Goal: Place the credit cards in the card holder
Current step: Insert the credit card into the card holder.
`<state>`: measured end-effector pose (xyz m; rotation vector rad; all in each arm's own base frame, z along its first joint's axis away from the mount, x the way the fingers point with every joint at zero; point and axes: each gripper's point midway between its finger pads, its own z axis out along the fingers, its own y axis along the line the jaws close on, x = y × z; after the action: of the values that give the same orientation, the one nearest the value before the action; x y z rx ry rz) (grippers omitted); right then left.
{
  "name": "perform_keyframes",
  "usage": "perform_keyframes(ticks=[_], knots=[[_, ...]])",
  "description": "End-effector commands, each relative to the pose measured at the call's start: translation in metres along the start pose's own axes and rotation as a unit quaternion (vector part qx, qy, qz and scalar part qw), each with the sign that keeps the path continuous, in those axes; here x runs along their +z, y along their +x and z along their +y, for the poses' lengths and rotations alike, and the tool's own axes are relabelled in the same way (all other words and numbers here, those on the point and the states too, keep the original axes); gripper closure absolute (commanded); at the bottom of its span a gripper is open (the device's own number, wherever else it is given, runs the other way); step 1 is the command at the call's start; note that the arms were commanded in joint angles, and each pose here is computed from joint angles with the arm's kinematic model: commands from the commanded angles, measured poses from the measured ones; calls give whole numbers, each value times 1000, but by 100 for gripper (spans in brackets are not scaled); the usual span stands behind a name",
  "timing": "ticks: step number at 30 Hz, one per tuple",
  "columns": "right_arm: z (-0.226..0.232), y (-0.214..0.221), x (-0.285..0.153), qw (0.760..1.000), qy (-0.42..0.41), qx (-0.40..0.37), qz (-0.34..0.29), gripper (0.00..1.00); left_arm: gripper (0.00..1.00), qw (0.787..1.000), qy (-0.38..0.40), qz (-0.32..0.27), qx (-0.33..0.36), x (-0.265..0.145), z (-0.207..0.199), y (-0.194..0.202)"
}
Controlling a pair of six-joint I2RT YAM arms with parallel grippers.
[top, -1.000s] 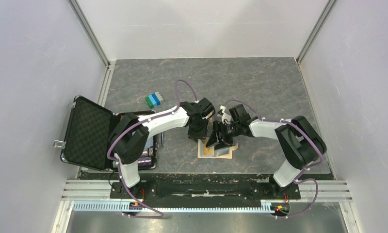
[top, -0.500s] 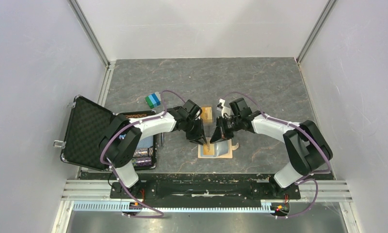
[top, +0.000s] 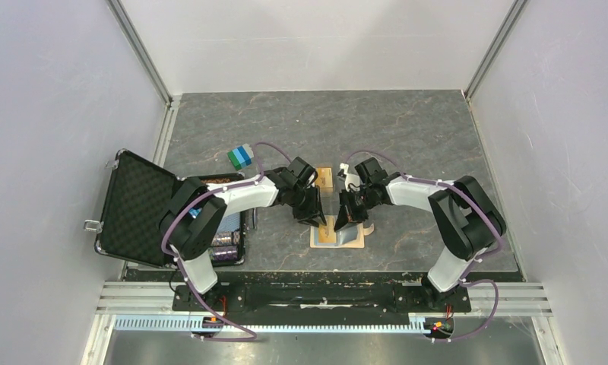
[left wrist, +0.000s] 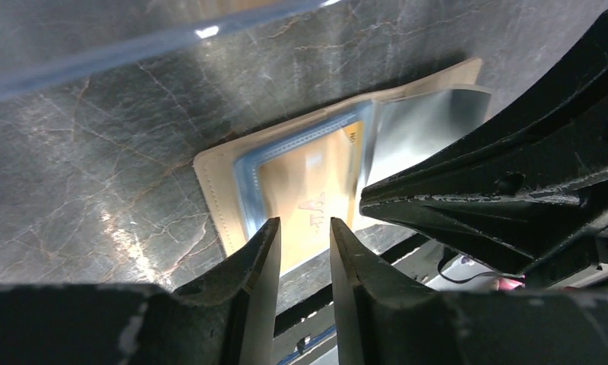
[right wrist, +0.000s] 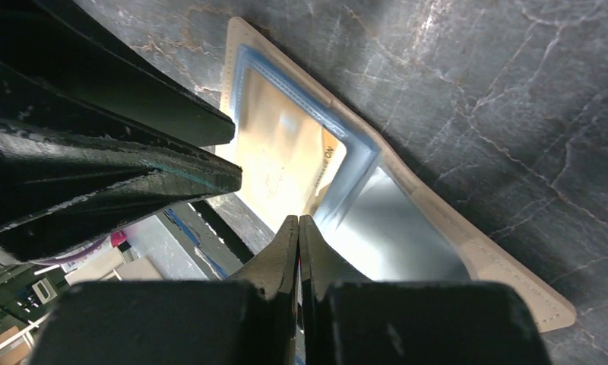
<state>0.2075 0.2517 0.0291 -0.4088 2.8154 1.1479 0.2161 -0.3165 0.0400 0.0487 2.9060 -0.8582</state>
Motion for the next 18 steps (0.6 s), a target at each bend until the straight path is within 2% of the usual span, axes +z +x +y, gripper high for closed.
perform_keyframes(ticks=[1,15,18], knots=[[-8,-1,6,1000,10,-13,4,100,64,1000,-14,-9,9,2,0,-7],[-23,7,6,998,46,-10,31,100,62,998,-64,-1,21,9,16,-5],[-23,8,7,998,45,-10,33,100,58,997,-75,-11,30,3,17,-8]])
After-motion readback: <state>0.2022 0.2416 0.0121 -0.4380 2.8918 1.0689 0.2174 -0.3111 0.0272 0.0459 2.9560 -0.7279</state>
